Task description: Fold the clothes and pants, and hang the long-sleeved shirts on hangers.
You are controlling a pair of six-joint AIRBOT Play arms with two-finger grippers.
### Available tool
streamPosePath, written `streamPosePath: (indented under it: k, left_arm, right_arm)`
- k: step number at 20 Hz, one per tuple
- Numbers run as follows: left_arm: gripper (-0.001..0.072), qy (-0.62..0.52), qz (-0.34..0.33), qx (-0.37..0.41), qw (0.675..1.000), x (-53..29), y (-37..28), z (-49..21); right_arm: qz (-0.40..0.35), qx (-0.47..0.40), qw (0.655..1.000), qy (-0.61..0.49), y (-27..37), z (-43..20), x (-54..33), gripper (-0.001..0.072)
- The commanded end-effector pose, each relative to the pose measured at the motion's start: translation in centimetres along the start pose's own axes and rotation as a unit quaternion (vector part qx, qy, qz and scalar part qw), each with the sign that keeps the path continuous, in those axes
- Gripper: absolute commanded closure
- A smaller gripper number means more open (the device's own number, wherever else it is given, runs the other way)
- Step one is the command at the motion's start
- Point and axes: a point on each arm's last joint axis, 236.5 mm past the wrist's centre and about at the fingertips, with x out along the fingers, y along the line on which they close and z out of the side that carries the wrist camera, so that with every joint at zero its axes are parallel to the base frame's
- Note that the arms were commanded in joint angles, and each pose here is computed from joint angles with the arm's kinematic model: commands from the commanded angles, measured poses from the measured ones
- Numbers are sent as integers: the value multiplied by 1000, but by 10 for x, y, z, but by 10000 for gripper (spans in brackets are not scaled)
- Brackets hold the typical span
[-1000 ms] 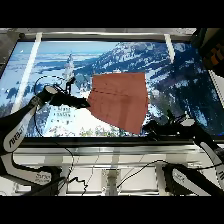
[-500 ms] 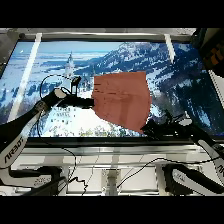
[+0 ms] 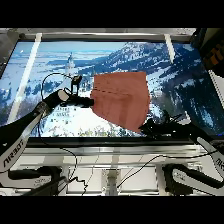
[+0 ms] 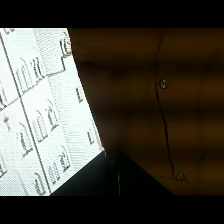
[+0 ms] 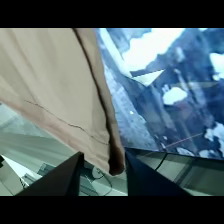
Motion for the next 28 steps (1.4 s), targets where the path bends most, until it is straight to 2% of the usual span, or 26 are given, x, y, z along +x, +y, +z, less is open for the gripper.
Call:
streamPosePath:
  k: [1,7,14,16,18,20,22,23,25,28]
  left_arm:
    - [695,-8,8,11,1000,2,-3,3]
    - [692,-1,6,11,1000,2,-4,-1]
    - [692,-2,7,11,1000,2,-3,0]
    - [693,-3,9,9,1000,1,1,0]
    - [693,-10,14,4,1000,-5,9,5]
    - [693,-25,20,-4,999,-17,19,14]
    - [693,-40,21,-8,999,-36,23,24]
    - [692,-46,19,5,999,-46,20,27]
    - [694,-70,15,80,994,-74,5,38]
    - [695,-132,46,164,977,-134,-11,62]
  right_arm:
    - [-1,-4,1000,-23,-4,14,5,387]
    - [11,-22,999,-30,8,14,13,389]
    - [5,-99,994,-55,41,34,12,417]
    - [-5,-140,988,-60,51,44,4,612]
    - [-19,-180,982,-47,57,45,-2,692]
    - [-40,-218,975,-25,57,42,-8,704]
    - [-29,-239,971,-10,72,35,-17,705]
    - [-19,-254,967,-15,87,35,-24,705]
    - [-3,-305,951,-47,127,38,-45,706]
    - [16,-405,906,-122,204,36,-96,706]
